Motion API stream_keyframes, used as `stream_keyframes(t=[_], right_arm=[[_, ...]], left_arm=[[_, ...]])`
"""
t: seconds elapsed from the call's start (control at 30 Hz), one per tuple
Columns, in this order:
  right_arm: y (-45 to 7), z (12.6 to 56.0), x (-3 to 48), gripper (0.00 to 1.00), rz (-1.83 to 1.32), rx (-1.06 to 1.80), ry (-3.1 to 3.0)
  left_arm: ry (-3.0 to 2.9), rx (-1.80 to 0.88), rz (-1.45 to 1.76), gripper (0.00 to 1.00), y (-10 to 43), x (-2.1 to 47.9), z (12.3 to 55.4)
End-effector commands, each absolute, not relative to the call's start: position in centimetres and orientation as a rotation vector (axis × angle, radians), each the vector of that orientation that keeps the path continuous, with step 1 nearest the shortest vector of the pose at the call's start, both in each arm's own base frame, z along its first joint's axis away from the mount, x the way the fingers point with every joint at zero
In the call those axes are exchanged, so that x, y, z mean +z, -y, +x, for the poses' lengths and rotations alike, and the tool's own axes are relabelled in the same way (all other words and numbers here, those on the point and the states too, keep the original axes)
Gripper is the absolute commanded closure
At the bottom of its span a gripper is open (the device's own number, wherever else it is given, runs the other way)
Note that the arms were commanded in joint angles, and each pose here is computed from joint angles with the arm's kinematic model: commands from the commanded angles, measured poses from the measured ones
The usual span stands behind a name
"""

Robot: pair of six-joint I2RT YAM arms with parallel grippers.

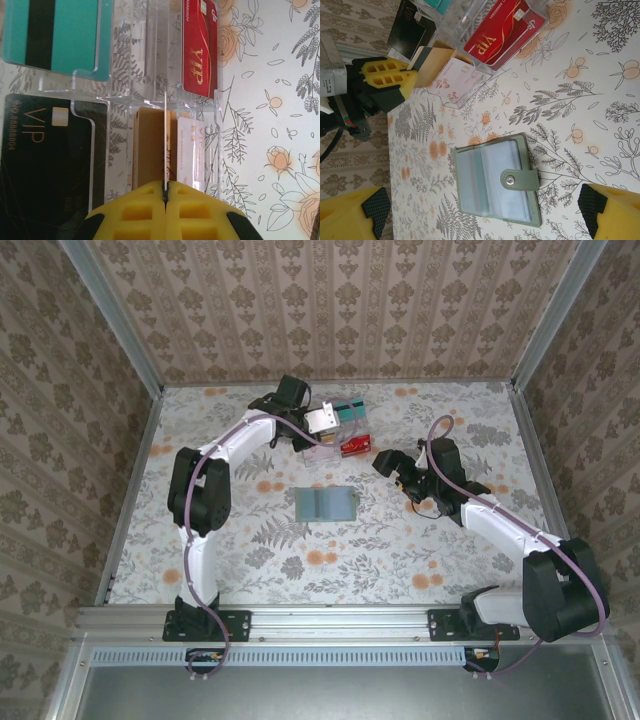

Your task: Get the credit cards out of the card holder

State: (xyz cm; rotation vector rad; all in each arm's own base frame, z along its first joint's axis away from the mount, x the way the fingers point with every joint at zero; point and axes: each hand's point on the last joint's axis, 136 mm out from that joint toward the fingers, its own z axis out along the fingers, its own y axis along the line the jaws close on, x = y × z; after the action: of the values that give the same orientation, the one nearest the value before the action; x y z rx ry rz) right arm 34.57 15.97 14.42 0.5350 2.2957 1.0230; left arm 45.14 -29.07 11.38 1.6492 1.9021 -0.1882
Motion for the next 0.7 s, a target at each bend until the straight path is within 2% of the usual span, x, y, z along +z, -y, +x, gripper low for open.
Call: stream_keyframes(t=[0.0, 0.17, 0.33, 0.67], right_arm=[[-16.1, 34.3, 14.9, 0.0, 0.53, 1.053, -2.289], [-16.1, 34.3, 14.9, 0.0, 0.529, 1.057, -2.288], [-16.2, 34.2, 15.0, 0.0, 0.526, 1.059, -2.288], [-16.3, 34.3, 14.9, 0.0, 0.521, 1.057, -2.295]], left_arm=[[-1.893, -0.254, 1.703, 0.98, 28.9, 10.8, 44.6], [-1.906, -0.243, 1.685, 0.93, 28.6, 10.8, 45.2], [-1.92, -0.216, 1.638, 0.7, 28.4, 12.2, 45.8], [-1.903, -0.176, 1.523, 0.69, 28.4, 15.2, 46.9]])
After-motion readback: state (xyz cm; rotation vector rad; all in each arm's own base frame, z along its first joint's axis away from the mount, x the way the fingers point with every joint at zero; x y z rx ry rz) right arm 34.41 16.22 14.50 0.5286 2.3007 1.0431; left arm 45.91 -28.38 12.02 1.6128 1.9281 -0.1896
